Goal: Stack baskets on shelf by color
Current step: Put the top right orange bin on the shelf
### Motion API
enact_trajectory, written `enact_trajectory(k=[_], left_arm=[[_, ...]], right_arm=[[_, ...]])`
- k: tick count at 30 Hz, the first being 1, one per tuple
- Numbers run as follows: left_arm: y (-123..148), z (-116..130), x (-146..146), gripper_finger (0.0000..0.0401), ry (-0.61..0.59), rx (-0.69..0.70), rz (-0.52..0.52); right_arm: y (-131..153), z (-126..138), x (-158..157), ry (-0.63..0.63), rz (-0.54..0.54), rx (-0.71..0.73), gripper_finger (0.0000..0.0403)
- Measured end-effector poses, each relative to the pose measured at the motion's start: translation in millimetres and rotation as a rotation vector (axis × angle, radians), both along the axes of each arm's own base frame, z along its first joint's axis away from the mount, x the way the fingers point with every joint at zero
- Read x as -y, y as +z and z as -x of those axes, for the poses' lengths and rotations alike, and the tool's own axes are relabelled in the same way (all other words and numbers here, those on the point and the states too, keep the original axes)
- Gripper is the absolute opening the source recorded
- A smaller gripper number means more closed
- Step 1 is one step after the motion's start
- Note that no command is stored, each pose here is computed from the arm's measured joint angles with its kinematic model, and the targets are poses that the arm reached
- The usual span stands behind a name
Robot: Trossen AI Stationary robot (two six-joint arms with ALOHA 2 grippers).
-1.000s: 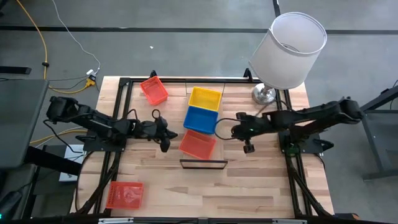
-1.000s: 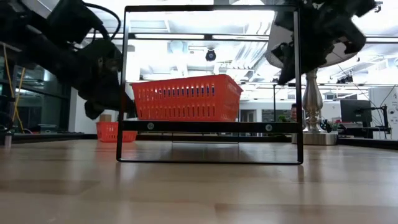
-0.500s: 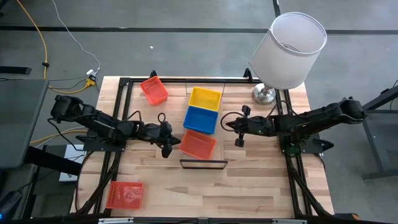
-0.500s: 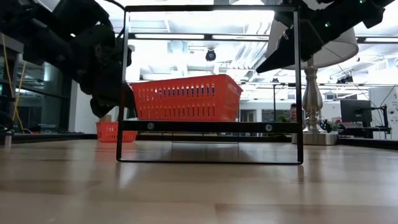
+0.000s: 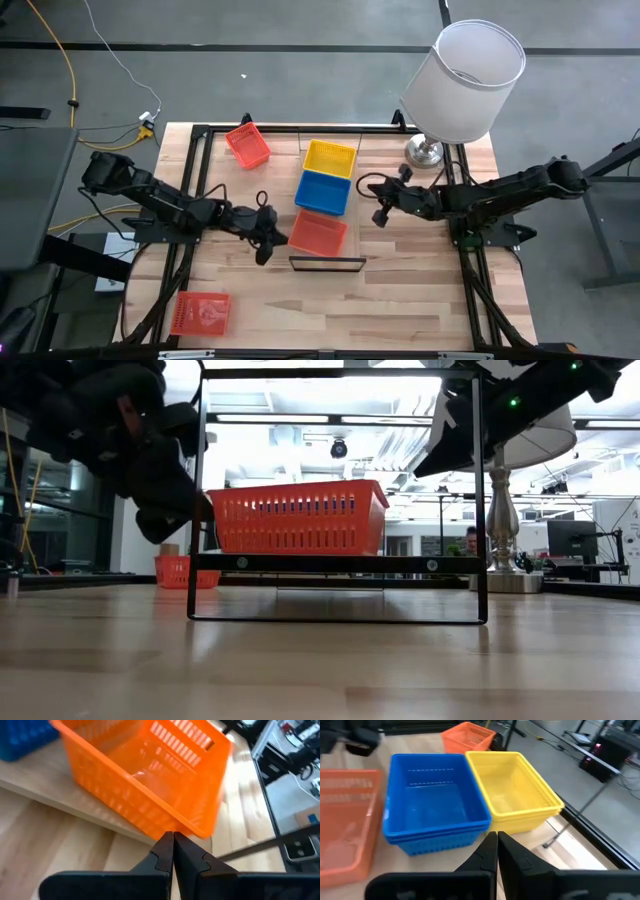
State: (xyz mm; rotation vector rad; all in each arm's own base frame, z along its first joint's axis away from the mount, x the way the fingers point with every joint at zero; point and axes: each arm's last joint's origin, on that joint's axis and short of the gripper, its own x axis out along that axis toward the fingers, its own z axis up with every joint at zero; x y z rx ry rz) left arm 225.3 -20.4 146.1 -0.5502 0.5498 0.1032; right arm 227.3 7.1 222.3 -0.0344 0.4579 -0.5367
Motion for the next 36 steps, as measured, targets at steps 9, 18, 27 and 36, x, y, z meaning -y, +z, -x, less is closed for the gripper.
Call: enact_trajectory(k=[9,18,27,36], left_arm=[[3,-1,9,0.0000,-0.053,0.041,0.013],[-1,3,7,0.0000,-0.003,-0.019,-0.012],[4,-3,-3,0.0000,0.144,-0.019,-0.066],[8,-5,13,0.0000,0.010,0.013,-0.031]], right_arm=[[-1,2,2,-0.103,-0.002,0.016,0.0000],[-1,2,2,-0.099,-0.015,0.018,0.0000],[-2,2,2,-0.087,-0.019,0.009,0.0000],[-3,3,2,-0.086,-0.016,-0.007,0.0000]])
